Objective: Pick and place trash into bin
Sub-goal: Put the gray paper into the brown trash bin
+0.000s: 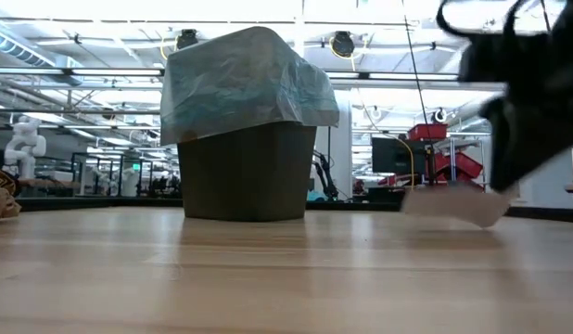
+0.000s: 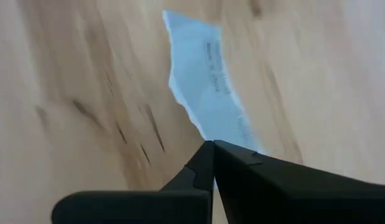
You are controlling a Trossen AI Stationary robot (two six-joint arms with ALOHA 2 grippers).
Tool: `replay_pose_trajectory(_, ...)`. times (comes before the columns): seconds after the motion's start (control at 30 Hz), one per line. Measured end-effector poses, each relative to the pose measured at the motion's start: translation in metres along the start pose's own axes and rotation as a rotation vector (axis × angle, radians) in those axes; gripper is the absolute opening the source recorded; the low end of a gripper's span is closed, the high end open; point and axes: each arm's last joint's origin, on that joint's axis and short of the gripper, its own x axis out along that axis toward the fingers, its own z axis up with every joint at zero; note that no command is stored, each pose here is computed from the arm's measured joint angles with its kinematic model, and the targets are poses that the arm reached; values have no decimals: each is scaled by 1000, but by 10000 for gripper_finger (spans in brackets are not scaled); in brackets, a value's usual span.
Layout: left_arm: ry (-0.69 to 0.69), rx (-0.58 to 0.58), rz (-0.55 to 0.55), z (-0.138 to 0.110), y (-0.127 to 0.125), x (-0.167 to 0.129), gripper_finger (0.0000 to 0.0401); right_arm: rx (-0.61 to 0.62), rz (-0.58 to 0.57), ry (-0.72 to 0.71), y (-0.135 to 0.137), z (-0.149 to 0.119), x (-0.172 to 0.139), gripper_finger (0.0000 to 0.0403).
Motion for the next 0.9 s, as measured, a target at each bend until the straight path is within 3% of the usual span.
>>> replay_pose_trajectory(0.37,-46,-10,-13,4,-2,0,0,123,48,-284,-9,61,-85,0)
replay_pose_trajectory(0.53,-69,-16,1,7,-2,-1,0,119,78,-403,-22,84,-122,0)
replay_pose_trajectory(0.7,-68,-12,13,6,-1,-1,0,-39,52,-237,-21,73,-101,15)
replay_pose_trajectory(0.9,-66,-14,13,6,-1,-1,0,-154,128,-98,2,57,-55,89)
